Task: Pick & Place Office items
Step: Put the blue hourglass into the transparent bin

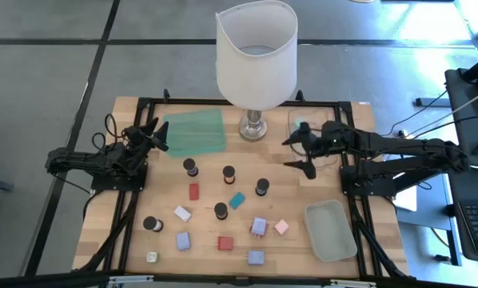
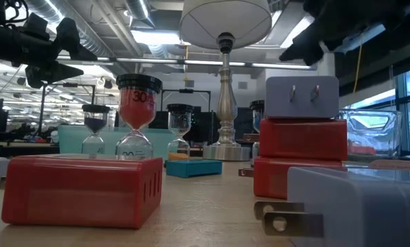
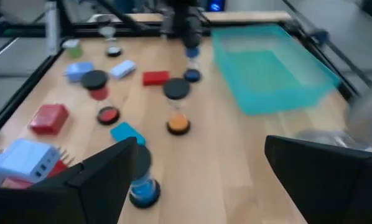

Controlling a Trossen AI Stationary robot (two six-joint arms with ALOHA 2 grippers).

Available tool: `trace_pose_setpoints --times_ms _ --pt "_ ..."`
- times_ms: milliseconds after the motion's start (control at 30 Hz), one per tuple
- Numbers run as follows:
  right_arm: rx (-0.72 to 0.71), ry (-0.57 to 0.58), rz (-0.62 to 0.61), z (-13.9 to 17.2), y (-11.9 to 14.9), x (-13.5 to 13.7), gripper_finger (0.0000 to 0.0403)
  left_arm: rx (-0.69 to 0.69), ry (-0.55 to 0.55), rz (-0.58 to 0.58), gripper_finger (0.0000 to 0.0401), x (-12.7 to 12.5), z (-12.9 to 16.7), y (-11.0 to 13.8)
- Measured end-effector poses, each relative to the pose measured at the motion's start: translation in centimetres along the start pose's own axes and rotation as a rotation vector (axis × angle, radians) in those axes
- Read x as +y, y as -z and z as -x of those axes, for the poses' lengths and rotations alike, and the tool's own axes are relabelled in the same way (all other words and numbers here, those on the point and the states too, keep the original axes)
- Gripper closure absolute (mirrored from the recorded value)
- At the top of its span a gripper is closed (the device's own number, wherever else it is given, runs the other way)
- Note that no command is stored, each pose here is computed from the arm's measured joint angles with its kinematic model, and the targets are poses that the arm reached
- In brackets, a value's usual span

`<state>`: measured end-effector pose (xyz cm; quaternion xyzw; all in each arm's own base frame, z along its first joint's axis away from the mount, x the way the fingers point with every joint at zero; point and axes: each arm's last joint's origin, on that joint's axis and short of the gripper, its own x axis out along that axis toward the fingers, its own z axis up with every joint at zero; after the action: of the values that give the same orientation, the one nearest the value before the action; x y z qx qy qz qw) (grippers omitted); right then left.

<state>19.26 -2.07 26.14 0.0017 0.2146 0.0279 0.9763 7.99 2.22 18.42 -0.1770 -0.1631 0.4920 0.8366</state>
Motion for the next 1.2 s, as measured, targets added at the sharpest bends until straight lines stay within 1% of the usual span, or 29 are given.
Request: trace_pose_setpoints --times_ms 167,233,333,467,733,800,900,967,1067,1200 --pt "-0.047 -0.061 0.085 -1.7 -0.5 1.2 0.0048 0.0 0.0 0.0 0.0111 0.0 0.0 0.0" --pt "-0.045 -0.081 0.104 -2.5 -0.4 1.6 0.0048 0.0 0.0 0.0 0.0111 0.0 0.0 0.0" --pt "-0.019 -0.115 0.121 -4.0 0.0 2.1 0.0048 0.0 0.001 0.0 0.0111 0.0 0.0 0.0" --pt "0.018 -0.194 0.116 -5.8 0.8 3.0 0.0048 0.0 0.001 0.001 0.0111 0.0 0.0 0.0" --pt "0.096 -0.231 0.134 -8.7 2.5 4.5 0.0048 0.0 0.001 0.0 0.0111 0.0 0.0 0.0" --pt "0.111 -0.206 0.14 -9.3 2.9 4.7 0.0048 0.0 0.001 0.001 0.0111 0.0 0.0 0.0" --pt "0.139 -0.121 0.173 -10.3 3.6 4.7 0.0048 0.0 0.001 0.001 0.0111 0.0 0.0 0.0" --pt "0.141 -0.09 0.182 -10.8 3.9 4.8 0.0048 0.0 0.001 0.001 0.0111 0.0 0.0 0.0" --pt "0.151 -0.089 0.174 -11.5 4.3 4.8 0.0048 0.0 0.001 0.0 0.0111 0.0 0.0 0.0" --pt "0.17 -0.089 0.132 -12.0 4.8 4.8 0.0048 0.0 0.001 0.0 0.0111 0.0 0.0 0.0"
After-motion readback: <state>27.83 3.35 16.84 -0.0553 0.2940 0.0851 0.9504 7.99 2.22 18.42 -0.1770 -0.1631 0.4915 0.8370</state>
